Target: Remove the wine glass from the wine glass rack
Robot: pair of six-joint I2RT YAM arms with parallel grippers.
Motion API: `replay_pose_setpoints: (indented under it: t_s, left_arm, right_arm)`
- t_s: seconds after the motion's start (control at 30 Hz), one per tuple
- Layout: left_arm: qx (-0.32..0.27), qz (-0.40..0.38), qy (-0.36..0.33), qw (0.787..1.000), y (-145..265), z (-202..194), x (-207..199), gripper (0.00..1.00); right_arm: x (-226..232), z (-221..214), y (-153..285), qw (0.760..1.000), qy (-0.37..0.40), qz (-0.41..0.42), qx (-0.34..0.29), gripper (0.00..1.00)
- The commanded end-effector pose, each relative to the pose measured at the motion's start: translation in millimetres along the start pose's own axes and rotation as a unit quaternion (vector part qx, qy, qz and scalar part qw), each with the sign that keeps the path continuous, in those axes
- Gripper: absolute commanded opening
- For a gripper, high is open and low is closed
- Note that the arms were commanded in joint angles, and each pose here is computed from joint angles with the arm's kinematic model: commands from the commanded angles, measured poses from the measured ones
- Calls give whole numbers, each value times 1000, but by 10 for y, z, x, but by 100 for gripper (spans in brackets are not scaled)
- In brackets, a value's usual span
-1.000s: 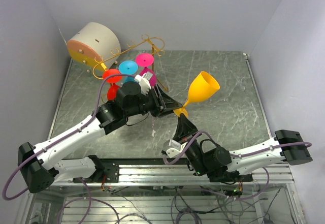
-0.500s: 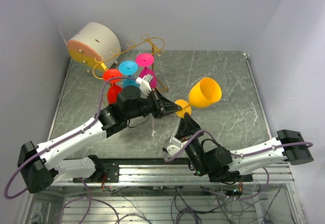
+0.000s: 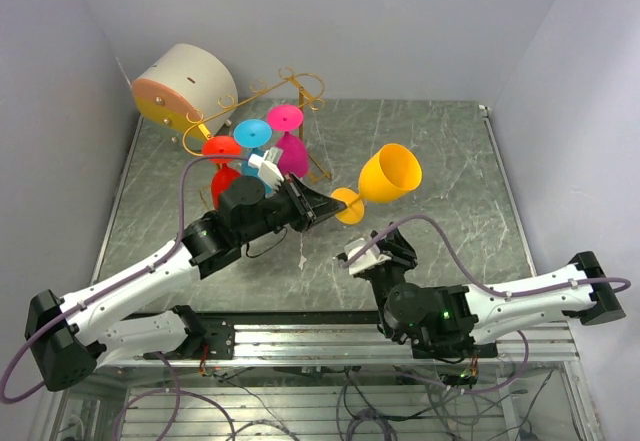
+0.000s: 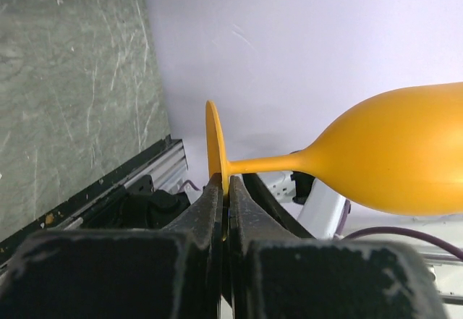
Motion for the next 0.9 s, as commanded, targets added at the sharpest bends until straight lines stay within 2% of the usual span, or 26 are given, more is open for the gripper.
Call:
replay_pose_setpoints:
  t_s: [0.0, 0.1, 0.13, 0.23, 0.37, 0.6, 0.73, 0.87]
  left_arm:
    - [-74, -3, -19, 997, 74, 226, -83, 7]
    - [-93, -1, -22, 995, 109, 291, -113, 7]
    - [-100, 1, -24, 995, 124, 316, -122, 7]
    - [-116, 1, -30, 993, 165, 377, -167, 7]
    - [-145, -2, -42, 989, 303, 488, -282, 7]
    - [-220, 5, -81, 972, 831, 769, -572, 7]
    - [-239, 3, -94, 966, 1049, 832, -664, 7]
    - [-230, 13, -110, 967, 1077, 817, -664, 7]
  right_arm:
    - [288, -32, 891, 989, -27, 96, -106, 41]
    - [273, -30, 890, 989, 18, 89, -120, 40]
    - [279, 2, 892, 987, -27, 93, -128, 40]
    - [273, -16, 892, 988, -17, 93, -125, 40]
    - [152, 36, 845, 983, -70, 101, -134, 39]
    - [-207, 100, 709, 970, -176, 113, -122, 39]
    - [-528, 136, 578, 944, -285, 124, -107, 38]
    - [-1092, 200, 385, 890, -432, 129, -59, 34]
Point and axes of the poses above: each gripper's point midway between its finger pads, its own y axis back along the fingers, its own x axis along the line the jaws close on, z = x × y, the point moved 3 cm from there along y, back along the fingers, and after that the axes turned 5 degrees about -y, right-handed, at the moved point
